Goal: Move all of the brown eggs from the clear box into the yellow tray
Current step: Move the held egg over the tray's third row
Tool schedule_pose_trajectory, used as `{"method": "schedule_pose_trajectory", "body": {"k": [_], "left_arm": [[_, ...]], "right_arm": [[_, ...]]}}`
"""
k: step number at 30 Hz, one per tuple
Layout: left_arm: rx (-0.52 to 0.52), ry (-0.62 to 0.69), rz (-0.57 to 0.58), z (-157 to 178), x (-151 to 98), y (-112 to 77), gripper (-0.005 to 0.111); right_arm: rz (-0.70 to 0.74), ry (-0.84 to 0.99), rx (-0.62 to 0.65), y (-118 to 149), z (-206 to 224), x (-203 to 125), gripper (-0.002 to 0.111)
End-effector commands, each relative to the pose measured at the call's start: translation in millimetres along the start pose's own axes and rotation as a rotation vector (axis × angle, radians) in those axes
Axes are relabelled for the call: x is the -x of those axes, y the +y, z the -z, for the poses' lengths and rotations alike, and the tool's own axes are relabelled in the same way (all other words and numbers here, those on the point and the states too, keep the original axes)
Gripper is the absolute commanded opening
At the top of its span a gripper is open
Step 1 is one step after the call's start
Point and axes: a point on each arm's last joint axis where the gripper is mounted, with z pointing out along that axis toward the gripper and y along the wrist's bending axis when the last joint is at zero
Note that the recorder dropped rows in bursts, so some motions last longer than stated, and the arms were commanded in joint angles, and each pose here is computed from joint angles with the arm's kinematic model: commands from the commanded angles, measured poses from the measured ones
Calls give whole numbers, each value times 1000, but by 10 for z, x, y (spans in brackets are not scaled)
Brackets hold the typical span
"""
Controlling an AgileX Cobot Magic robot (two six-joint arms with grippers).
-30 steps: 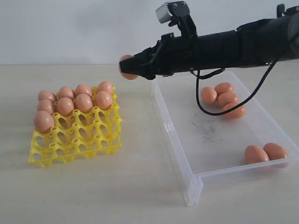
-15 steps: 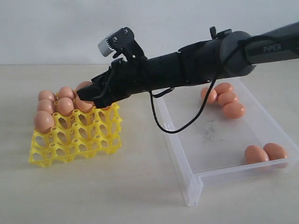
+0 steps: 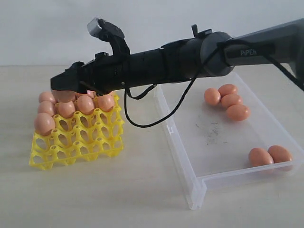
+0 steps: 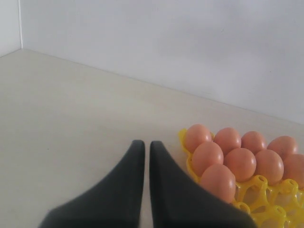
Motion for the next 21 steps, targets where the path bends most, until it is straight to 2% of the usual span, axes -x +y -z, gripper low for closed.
{"method": "schedule_pose_trajectory", "body": {"k": [1,3,4,6,9,11,16,21], "left_arm": [[-6,-4,-2,11,-2,-5,4],[-6,-4,-2,11,-2,-5,4],[-6,-4,-2,11,-2,-5,4],[-6,-4,-2,11,-2,-5,4],[-6,-4,-2,11,-2,-5,4],[-5,-2,-2,11,-4,-5,4],[-6,-4,-2,11,-2,-5,4],[-6,-6,-2,11,0,-5,4]], "right_arm": [[-74,83,376,333,144,19,0],[-26,224,334,350,179,-60,0],[-3,303,270,326,201,-103,0],[54,427,58,226,268,-133,0],[138,471,-244,85,388,-55,0],[177,403,-406,3,453,41,0],[233,157,-610,-114,428,144,0],[374,-127,-898,-106,365,132,0]]}}
